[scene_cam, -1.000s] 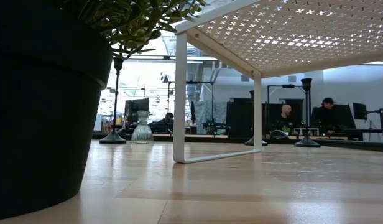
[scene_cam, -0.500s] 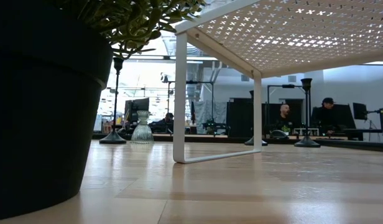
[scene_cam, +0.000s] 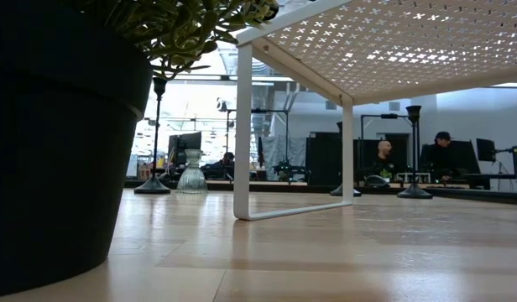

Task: Pick & Place candle stick holders
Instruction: Put the bottom green glass candle holder on the shelf aligned with the pink glass candle holder

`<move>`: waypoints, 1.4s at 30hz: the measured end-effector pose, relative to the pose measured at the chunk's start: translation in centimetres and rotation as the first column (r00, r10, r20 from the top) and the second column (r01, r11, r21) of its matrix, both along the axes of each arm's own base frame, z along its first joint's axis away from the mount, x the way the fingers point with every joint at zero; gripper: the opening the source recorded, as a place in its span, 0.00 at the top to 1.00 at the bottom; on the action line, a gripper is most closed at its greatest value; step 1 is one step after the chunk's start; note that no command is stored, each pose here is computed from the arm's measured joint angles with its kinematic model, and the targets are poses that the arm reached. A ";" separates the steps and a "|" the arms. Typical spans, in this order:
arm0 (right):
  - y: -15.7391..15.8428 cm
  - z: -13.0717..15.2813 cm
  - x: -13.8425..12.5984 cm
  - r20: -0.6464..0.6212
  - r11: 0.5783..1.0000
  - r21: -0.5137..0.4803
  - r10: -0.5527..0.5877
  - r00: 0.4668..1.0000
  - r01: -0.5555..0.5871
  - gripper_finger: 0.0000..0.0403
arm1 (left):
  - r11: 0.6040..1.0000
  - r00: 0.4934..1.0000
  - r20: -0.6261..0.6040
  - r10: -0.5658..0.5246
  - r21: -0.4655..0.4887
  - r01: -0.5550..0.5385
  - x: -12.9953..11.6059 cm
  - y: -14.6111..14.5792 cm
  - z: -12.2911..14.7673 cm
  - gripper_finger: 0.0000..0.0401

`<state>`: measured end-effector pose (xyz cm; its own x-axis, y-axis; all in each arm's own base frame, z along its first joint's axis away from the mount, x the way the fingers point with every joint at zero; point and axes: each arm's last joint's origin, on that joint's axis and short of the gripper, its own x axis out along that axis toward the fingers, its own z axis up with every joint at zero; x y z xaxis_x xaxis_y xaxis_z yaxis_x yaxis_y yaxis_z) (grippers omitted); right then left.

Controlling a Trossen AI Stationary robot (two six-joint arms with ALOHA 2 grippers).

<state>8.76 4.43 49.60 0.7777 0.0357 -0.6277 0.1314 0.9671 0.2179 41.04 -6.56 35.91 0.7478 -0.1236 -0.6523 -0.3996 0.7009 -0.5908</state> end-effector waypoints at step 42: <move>0.1 0.0 0.0 -0.017 0.998 0.008 0.054 0.998 -0.054 0.59 | 0.998 0.999 -0.046 0.016 -0.055 -0.019 0.2 -1.9 -1.0 0.93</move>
<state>8.71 4.58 49.57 0.7636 0.0827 -0.6404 0.0825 0.9712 0.2238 41.23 -8.43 34.87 0.7201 -0.1474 -0.6780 -0.4387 0.6604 -0.6094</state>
